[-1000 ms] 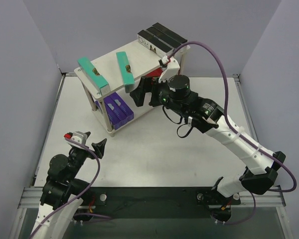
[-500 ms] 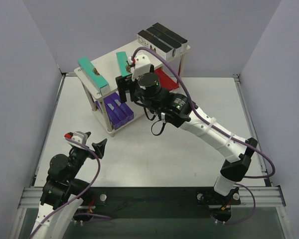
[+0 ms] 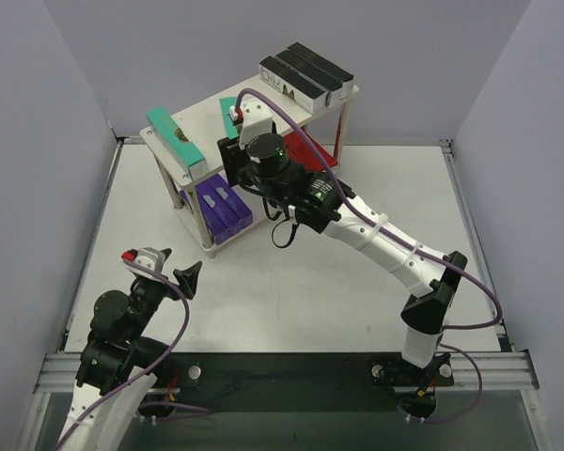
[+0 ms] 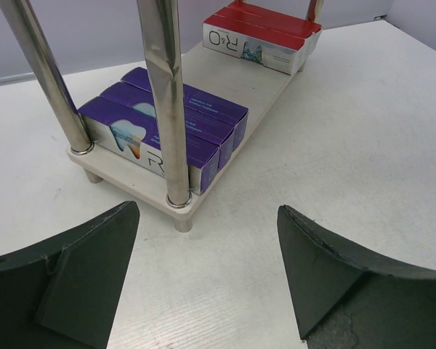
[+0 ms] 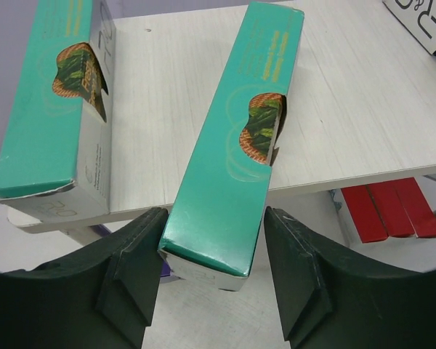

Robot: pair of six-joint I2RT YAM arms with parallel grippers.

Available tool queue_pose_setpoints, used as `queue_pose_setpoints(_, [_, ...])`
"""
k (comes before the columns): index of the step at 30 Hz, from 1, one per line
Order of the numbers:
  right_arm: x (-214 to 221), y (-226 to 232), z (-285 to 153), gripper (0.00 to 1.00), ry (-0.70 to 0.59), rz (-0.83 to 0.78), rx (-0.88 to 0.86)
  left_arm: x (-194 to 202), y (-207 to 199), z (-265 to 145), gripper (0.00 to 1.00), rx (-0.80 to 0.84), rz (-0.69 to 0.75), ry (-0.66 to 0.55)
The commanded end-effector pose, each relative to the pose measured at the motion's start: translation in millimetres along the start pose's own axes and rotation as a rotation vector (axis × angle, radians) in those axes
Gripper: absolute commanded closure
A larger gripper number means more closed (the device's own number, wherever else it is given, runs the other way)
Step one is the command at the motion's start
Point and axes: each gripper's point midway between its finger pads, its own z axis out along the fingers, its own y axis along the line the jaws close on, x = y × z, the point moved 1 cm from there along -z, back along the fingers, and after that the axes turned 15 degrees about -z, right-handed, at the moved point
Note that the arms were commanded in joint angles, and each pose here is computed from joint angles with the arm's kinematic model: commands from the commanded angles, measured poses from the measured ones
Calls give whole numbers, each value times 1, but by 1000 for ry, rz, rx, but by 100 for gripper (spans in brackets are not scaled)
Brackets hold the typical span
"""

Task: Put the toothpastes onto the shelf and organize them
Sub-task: Place the toothpaste on the shelf.

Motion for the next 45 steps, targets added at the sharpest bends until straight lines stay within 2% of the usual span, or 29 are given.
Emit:
queue_pose_setpoints(1, [-25,-19,3,48,-82,46,35,-13,-4,0,12,11,14,-37])
queue_pose_setpoints(9, [-27,-15,11,63,-108,29,-47,-12,-4,1,12,13,14,-30])
queue_pose_setpoints(21, [-35,9,24,65,-162,15,-148,-12,-4,1,12,17,14,-30])
queue_pose_setpoints(32, [-47,24,28,64,-202,30,-193,-13,-5,0,12,21,14,-34])
queue_pose_setpoints(45, [-62,18,16,49,-235,89,-207,-12,-5,1,12,20,14,-31])
